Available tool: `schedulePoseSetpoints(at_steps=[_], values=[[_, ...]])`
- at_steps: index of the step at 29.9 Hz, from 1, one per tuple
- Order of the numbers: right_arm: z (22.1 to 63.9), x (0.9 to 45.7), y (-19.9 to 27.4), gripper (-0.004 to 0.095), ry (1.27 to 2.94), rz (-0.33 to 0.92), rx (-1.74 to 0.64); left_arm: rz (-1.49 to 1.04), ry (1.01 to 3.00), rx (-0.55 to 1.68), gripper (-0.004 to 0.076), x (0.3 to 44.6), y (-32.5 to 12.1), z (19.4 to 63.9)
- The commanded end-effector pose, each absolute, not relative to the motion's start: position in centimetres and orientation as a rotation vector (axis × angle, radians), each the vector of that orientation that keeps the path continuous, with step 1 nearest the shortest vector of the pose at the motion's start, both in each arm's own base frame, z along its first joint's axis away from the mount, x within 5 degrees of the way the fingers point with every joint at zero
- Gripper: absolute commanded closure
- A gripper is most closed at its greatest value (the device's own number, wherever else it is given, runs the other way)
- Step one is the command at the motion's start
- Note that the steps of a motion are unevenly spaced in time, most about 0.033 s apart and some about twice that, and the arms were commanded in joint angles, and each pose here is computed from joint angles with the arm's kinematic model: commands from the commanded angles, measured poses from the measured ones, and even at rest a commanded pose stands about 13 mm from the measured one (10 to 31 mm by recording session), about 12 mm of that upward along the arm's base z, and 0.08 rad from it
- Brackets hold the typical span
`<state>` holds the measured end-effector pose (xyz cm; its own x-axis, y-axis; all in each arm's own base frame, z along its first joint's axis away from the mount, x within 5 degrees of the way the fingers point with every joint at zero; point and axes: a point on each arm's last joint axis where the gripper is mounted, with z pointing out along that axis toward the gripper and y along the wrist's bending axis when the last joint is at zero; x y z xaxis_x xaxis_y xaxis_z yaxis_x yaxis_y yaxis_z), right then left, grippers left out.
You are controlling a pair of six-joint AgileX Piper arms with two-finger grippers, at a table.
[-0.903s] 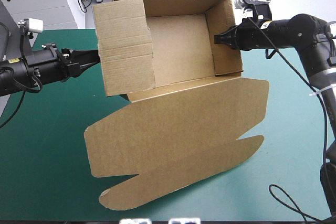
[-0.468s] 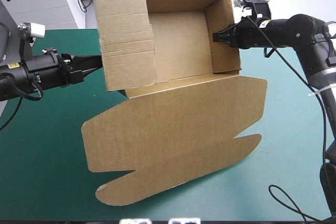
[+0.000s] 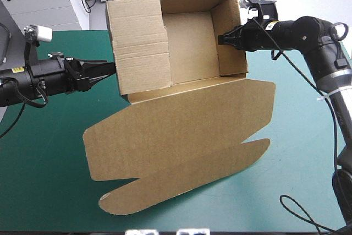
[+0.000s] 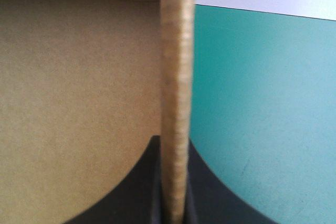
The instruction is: Fold the box
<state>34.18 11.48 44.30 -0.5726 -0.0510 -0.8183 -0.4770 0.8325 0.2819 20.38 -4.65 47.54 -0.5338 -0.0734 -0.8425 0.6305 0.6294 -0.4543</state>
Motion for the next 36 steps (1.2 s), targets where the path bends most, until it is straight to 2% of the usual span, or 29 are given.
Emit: schedulePoseSetpoints(at_steps=[1, 8, 16, 26, 36], values=[[47.1, 33.1, 12.5, 0.0925, 1.971, 0.640, -0.358, -1.028, 1.864, 0.469, 0.0393, 19.2, -5.3, 49.0], [46.5, 33.3, 14.3, 0.0923, 1.969, 0.634, -0.389, -1.019, 1.885, 0.463, 0.0381, 19.2, -5.2, 48.8], [45.9, 33.2, 16.0, 0.0923, 1.972, 0.601, -0.433, -0.893, 2.119, 0.243, 0.0381, 19.8, -4.0, 47.1], [44.6, 33.1, 19.8, 0.0919, 1.962, 0.606, -0.498, -0.720, 2.232, 0.072, 0.0381, 20.4, -2.6, 46.0], [44.8, 32.7, 21.2, 0.0918, 1.920, 0.617, -0.521, -0.577, 2.362, -0.118, 0.0381, 21.7, -1.1, 44.4]])
